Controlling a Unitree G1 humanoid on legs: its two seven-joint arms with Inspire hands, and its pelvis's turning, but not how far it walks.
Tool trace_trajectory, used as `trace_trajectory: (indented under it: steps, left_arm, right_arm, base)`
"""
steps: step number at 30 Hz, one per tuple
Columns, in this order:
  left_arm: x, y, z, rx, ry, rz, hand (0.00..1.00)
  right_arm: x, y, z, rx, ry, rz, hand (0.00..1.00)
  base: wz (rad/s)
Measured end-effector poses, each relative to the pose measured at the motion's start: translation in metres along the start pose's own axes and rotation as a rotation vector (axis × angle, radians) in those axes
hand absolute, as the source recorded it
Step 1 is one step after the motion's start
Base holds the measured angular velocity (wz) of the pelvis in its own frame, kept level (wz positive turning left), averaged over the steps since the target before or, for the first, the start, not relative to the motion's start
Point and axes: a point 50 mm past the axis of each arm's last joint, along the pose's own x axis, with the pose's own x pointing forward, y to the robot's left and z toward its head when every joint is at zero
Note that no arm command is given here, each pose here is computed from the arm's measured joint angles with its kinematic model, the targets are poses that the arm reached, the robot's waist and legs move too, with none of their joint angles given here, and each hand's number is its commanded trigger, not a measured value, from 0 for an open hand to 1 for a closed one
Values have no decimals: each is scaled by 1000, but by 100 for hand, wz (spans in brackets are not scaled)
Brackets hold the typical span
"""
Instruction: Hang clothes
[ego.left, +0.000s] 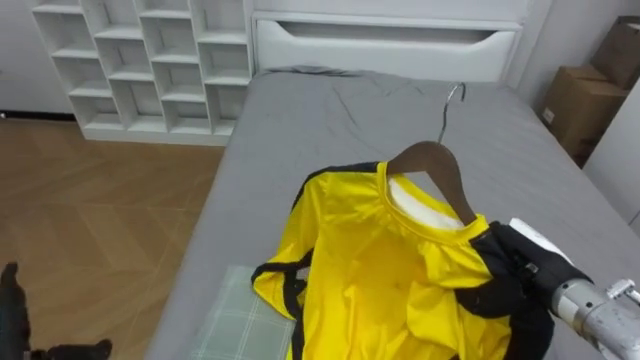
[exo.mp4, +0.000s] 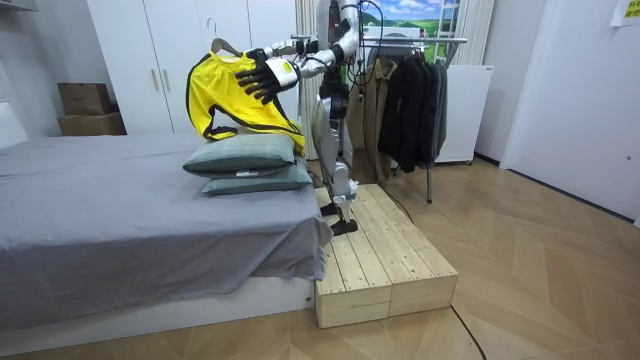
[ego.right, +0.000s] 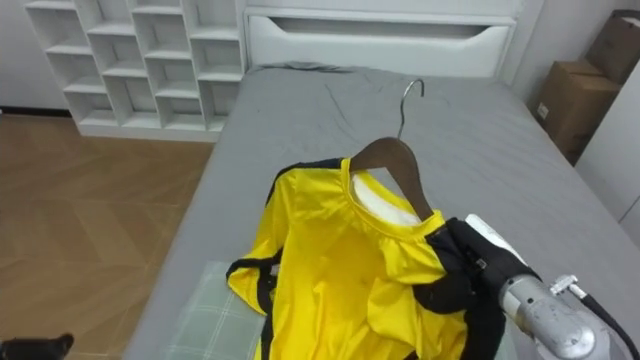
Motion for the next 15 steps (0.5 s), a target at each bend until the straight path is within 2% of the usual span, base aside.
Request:
trace_trajectory:
  steps: [4, 15]
  left_arm:
    - [-9, -4, -35, -24, 160, -16, 0]
    - [-47, -8, -101, 0, 457, -48, 0]
  right_arm:
    - [-2, -5, 15, -22, -48, -19, 100]
    - [-5, -12, 24, -35, -81, -36, 100]
  base:
    - [0]
    - [0]
